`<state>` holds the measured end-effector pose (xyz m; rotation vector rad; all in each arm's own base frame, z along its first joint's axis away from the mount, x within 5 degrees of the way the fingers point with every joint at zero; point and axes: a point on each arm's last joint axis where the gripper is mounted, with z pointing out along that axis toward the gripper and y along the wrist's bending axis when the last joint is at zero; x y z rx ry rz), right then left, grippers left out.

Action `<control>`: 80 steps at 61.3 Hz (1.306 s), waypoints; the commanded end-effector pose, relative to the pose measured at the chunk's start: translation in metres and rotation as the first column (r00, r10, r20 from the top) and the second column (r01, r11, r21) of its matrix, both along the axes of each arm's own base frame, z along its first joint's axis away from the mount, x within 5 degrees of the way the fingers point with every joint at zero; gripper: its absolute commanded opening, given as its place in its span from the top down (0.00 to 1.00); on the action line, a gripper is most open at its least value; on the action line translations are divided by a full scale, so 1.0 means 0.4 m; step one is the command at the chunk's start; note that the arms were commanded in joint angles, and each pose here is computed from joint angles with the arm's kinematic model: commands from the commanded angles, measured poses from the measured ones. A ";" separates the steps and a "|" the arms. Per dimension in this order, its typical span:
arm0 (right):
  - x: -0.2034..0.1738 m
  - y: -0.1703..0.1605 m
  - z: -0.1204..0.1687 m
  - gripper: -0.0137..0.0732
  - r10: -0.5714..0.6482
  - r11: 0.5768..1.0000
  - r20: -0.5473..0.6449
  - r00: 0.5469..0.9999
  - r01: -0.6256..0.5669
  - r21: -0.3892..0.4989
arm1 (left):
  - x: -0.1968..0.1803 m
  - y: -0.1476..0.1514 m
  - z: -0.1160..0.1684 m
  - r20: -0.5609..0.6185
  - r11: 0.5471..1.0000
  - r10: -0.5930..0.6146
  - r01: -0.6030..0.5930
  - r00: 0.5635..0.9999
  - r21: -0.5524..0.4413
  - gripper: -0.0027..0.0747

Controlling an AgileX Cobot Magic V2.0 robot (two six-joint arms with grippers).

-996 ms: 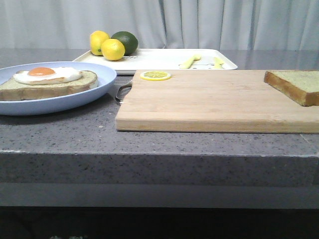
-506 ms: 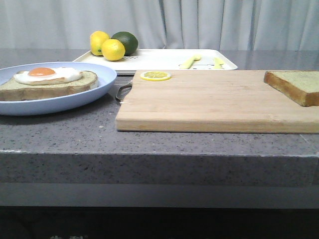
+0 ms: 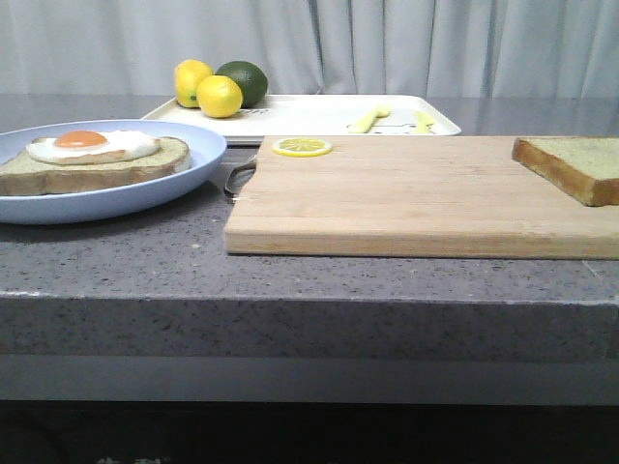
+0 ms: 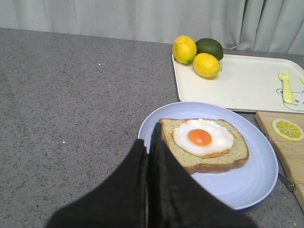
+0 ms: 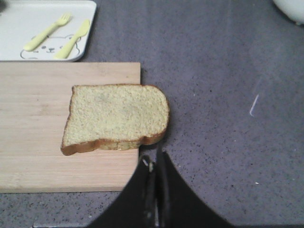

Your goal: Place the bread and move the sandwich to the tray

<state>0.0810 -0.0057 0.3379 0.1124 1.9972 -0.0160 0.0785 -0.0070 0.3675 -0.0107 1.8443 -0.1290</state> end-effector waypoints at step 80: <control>0.233 0.011 0.077 0.18 0.087 0.995 -0.556 0.826 -0.100 0.007 | 0.022 -0.057 -0.002 -0.029 0.963 -0.258 0.259 0.966 0.073 0.33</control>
